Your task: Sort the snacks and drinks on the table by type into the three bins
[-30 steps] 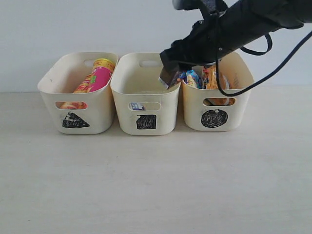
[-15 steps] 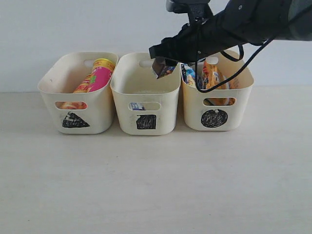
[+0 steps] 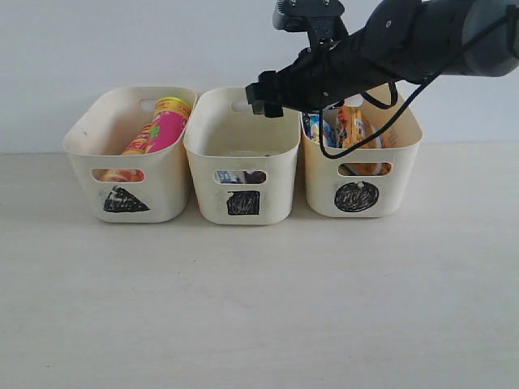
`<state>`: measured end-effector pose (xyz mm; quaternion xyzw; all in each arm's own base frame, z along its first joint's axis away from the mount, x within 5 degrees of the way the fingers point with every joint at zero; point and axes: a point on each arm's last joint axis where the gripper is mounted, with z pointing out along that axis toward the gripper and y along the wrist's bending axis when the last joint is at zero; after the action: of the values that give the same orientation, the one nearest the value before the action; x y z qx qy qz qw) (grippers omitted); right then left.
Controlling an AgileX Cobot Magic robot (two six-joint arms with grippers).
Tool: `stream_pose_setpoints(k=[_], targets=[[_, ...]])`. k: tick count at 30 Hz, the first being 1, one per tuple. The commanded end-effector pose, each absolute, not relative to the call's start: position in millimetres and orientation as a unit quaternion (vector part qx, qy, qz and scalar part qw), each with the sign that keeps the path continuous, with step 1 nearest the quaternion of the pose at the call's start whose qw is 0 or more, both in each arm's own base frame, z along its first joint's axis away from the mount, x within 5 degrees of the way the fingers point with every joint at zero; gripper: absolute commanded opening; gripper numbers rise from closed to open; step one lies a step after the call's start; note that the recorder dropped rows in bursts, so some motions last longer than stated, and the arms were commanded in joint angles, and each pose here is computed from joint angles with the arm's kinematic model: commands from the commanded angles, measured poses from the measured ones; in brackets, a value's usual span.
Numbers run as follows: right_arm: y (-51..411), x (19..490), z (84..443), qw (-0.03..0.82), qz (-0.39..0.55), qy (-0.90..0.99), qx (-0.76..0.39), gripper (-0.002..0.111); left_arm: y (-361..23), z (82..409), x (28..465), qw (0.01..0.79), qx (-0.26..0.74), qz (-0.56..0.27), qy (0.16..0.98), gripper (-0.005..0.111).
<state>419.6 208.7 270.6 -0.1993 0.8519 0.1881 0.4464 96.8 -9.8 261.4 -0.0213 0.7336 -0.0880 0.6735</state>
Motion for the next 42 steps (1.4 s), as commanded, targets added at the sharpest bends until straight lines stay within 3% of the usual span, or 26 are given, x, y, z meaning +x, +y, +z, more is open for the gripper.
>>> stream_pose_setpoints(k=[1,7,11,14,15,20,28,36,42], targets=[[209.0,415.9,280.2,0.448,0.195,0.849,-0.199,0.069,-10.2,261.5,96.1,0.678,-0.016,-0.088,0.729,0.004],[205.8,408.5,294.8,0.449,0.195,0.846,-0.211,0.064,-10.2,261.5,96.1,0.678,-0.016,-0.088,0.729,0.004],[205.1,404.2,297.6,0.439,0.193,0.849,-0.224,0.034,-10.2,261.5,96.1,0.678,-0.016,-0.088,0.729,0.004],[204.9,400.8,295.3,0.418,0.194,0.856,-0.235,0.004,-10.2,261.5,96.1,0.678,-0.016,-0.088,0.729,0.004],[204.9,399.5,293.9,0.409,0.194,0.859,-0.239,0.0,-10.2,261.5,96.1,0.678,-0.016,-0.088,0.729,0.004],[189.7,398.9,293.1,0.372,0.199,0.88,-0.22,0.0,-10.2,261.5,96.1,0.678,-0.016,-0.088,0.729,0.004],[117.5,399.3,312.5,0.332,0.186,0.908,-0.174,0.0,-10.2,261.5,96.1,0.678,-0.016,-0.088,0.729,0.004],[46.6,376.5,358.8,0.382,0.157,0.904,-0.108,0.0,-10.2,261.5,96.1,0.678,-0.016,-0.088,0.729,0.004],[15.9,335.0,369.5,0.437,0.125,0.889,-0.055,0.0,-10.2,261.5,96.1,0.678,-0.016,-0.088,0.729,0.004]])
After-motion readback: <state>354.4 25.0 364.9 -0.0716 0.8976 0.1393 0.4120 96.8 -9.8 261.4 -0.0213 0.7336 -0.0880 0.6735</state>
